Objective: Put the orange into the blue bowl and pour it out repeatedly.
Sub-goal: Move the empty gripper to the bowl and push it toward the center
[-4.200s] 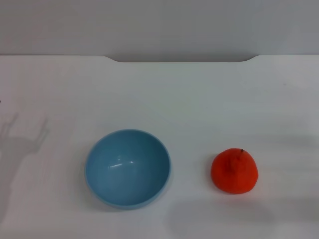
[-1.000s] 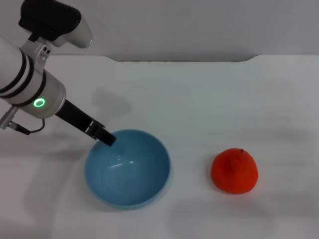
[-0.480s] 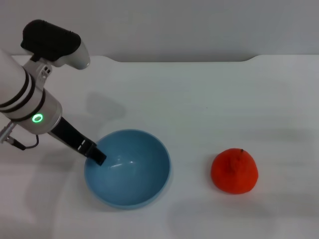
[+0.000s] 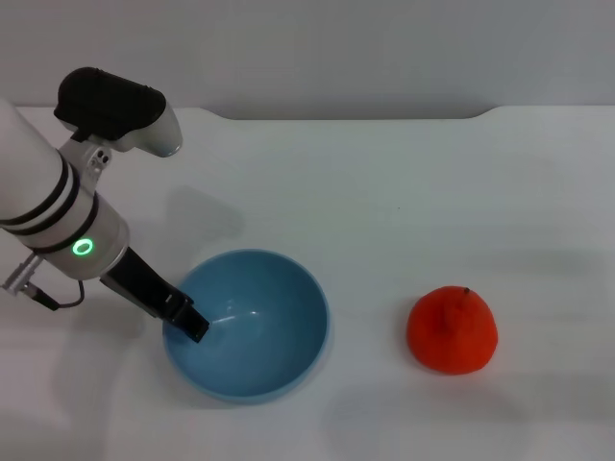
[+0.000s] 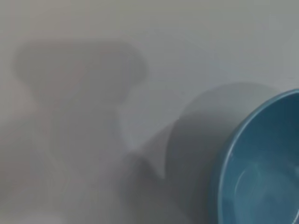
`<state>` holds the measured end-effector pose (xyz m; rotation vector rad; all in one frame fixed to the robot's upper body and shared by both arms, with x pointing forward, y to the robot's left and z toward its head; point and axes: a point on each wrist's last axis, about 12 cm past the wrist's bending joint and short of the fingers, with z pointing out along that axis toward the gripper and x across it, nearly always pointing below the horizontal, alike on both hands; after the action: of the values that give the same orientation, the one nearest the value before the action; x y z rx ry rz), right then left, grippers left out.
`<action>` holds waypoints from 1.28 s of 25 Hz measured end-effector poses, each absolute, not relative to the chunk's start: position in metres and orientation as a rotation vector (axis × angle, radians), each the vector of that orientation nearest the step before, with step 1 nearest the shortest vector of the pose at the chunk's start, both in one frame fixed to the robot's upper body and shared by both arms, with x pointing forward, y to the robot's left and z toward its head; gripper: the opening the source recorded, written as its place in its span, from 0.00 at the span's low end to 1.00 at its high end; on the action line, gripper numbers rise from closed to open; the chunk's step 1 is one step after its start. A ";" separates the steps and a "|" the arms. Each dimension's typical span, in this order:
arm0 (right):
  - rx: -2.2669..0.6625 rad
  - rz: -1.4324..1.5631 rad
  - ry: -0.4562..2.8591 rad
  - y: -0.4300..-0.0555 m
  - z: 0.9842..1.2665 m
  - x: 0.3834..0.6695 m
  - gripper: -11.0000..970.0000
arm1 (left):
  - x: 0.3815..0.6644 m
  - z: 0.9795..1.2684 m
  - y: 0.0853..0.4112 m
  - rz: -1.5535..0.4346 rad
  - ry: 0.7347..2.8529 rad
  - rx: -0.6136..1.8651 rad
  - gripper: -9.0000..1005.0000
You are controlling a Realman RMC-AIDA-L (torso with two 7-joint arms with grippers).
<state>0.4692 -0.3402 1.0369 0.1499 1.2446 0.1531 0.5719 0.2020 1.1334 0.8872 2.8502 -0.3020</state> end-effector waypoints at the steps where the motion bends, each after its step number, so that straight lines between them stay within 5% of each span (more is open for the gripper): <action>1: 0.151 0.152 1.245 -0.340 1.037 0.468 0.54 | 0.572 1.133 0.202 -0.308 2.850 0.886 0.65; 4: 0.154 0.148 1.247 -0.341 1.036 0.466 0.54 | 0.571 1.133 0.200 -0.335 2.849 0.885 0.62; 23: 0.185 0.179 1.247 -0.343 1.034 0.461 0.54 | 0.572 1.130 0.202 -0.397 2.918 0.762 0.01; 32: 0.205 0.444 1.237 -0.351 1.046 0.472 0.54 | 0.575 1.142 0.189 -0.483 2.854 0.811 0.01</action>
<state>0.4721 -0.3508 1.0460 0.2046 1.2366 0.4435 0.5748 0.1889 1.1424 0.8107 2.8543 -0.4826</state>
